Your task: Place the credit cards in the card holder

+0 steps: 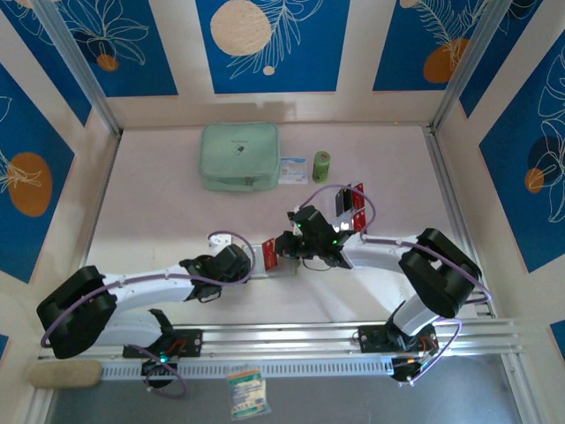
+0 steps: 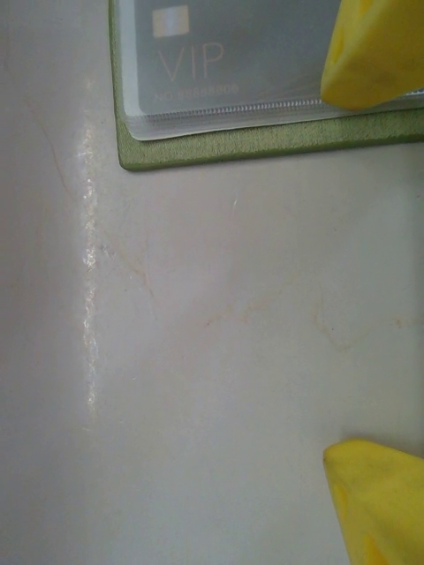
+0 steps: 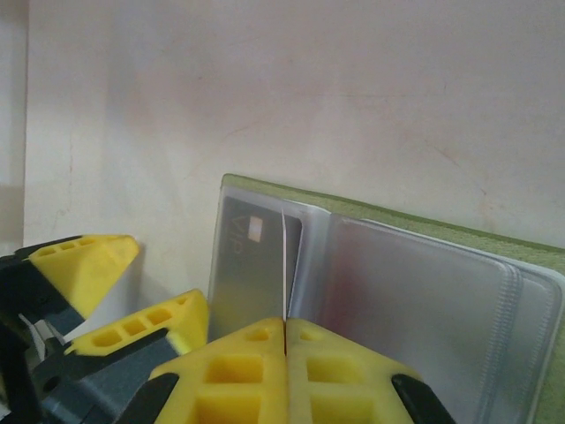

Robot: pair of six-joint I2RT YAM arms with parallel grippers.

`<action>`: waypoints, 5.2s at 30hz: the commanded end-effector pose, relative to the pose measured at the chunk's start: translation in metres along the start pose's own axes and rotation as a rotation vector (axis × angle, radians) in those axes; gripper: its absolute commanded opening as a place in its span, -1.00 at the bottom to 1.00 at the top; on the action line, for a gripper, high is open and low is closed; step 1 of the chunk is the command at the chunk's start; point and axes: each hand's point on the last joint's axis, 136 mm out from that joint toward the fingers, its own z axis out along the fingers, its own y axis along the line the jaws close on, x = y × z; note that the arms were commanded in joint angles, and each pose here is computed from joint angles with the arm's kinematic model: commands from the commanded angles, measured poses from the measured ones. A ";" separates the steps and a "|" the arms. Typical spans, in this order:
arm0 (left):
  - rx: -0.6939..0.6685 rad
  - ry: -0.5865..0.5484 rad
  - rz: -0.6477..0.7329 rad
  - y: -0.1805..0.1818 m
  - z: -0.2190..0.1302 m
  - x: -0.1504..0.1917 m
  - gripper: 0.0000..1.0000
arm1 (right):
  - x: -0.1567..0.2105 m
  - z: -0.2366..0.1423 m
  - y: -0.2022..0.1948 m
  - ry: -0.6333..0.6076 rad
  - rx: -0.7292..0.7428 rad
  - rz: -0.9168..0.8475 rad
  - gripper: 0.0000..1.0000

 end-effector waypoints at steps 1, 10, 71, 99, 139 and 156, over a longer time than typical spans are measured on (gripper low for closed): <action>-0.024 -0.020 -0.006 0.005 -0.004 -0.007 0.91 | -0.004 0.006 0.010 0.004 -0.028 0.006 -1.00; 0.013 -0.044 -0.002 -0.006 -0.012 -0.021 0.92 | 0.004 0.015 0.002 0.044 -0.004 0.029 -1.00; -0.044 0.031 0.017 0.003 0.011 -0.004 0.92 | -0.008 -0.001 -0.011 -0.241 -0.013 0.071 -1.00; -0.041 0.026 0.015 0.004 0.009 -0.004 0.92 | -0.001 0.006 -0.015 -0.221 -0.025 0.110 -1.00; -0.035 0.021 0.013 0.003 0.008 -0.006 0.92 | 0.021 0.005 -0.026 -0.180 -0.015 0.140 -1.00; -0.035 0.019 0.015 0.002 0.009 -0.007 0.92 | 0.029 0.006 -0.030 -0.121 0.019 0.140 -1.00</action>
